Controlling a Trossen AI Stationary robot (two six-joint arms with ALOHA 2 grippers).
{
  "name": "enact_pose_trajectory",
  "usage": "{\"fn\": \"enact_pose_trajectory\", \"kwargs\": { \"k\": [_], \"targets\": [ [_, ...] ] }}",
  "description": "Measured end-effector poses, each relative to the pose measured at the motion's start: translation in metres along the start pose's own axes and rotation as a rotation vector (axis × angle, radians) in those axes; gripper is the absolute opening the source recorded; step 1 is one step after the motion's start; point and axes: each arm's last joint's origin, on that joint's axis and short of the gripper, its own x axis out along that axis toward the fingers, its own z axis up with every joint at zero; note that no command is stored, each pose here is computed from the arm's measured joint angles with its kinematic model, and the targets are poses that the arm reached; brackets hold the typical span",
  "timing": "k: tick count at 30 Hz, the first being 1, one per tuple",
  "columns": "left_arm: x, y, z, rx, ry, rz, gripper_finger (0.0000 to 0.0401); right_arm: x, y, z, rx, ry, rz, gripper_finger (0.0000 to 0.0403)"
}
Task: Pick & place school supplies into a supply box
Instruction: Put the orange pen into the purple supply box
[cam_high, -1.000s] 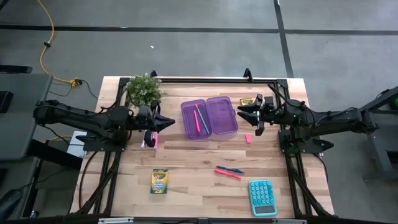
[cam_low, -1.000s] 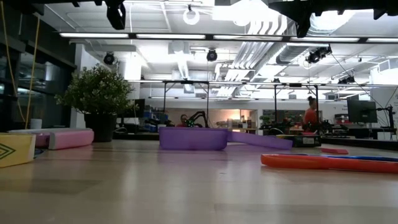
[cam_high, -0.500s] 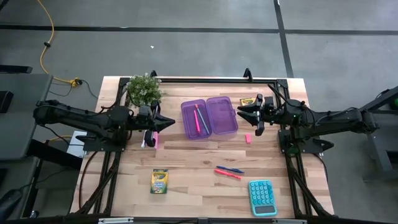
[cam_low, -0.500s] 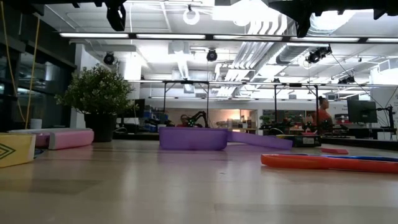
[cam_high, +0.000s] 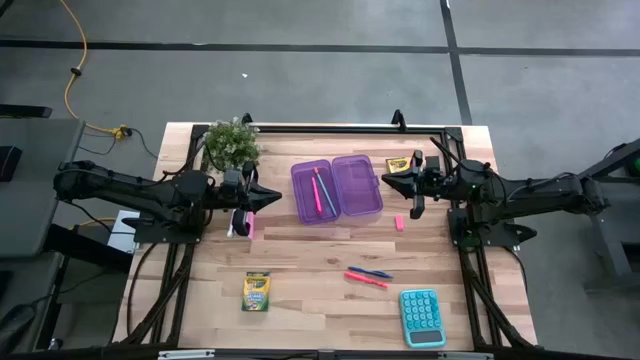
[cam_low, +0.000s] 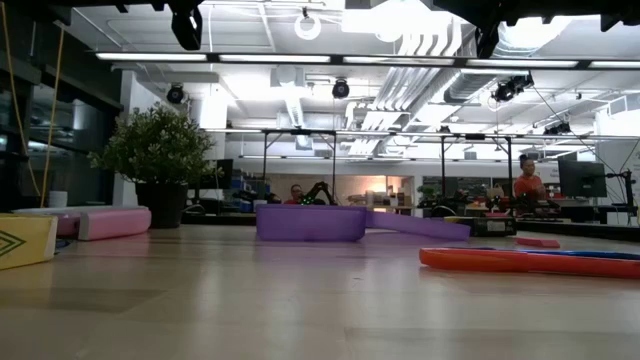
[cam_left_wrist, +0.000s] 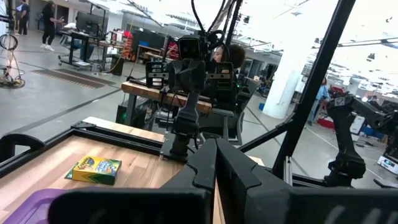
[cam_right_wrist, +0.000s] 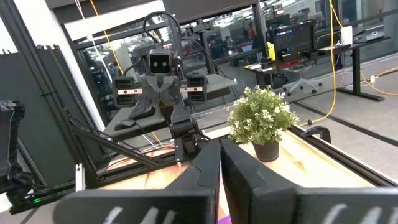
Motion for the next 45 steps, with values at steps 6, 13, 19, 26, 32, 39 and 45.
{"fn": "enact_pose_trajectory", "kwargs": {
  "k": [6,13,19,26,32,39,45],
  "targets": [
    [0.0000,0.0000,0.0000,0.000,0.000,-0.001,0.0000,0.0000,0.0000,0.0000,0.000,0.000,0.000,0.0002],
    [0.0000,0.0000,0.0000,0.000,0.000,-0.001,0.0000,0.0000,0.0000,0.0000,-0.006,0.000,0.001,0.0000],
    [0.0000,0.0000,0.0000,0.000,0.000,-0.002,0.0000,0.0000,0.0003,0.0000,0.001,0.002,0.011,0.0000],
    [0.0000,0.0000,0.0000,0.000,0.000,-0.001,0.0001,0.0000,0.0011,-0.0001,0.011,0.007,0.038,0.0000],
    [0.0000,0.0000,0.0001,0.000,-0.001,0.001,0.0001,-0.0001,0.0022,0.0007,0.012,0.004,0.069,0.0000],
    [0.0000,0.0003,0.0002,0.059,-0.003,0.010,0.0001,-0.0002,0.0033,0.0013,0.009,0.003,0.102,0.0000],
    [0.0000,0.0007,0.0002,0.080,-0.005,0.025,0.0043,-0.0001,0.0036,0.0011,-0.007,0.007,0.117,0.0000]
  ]
}}
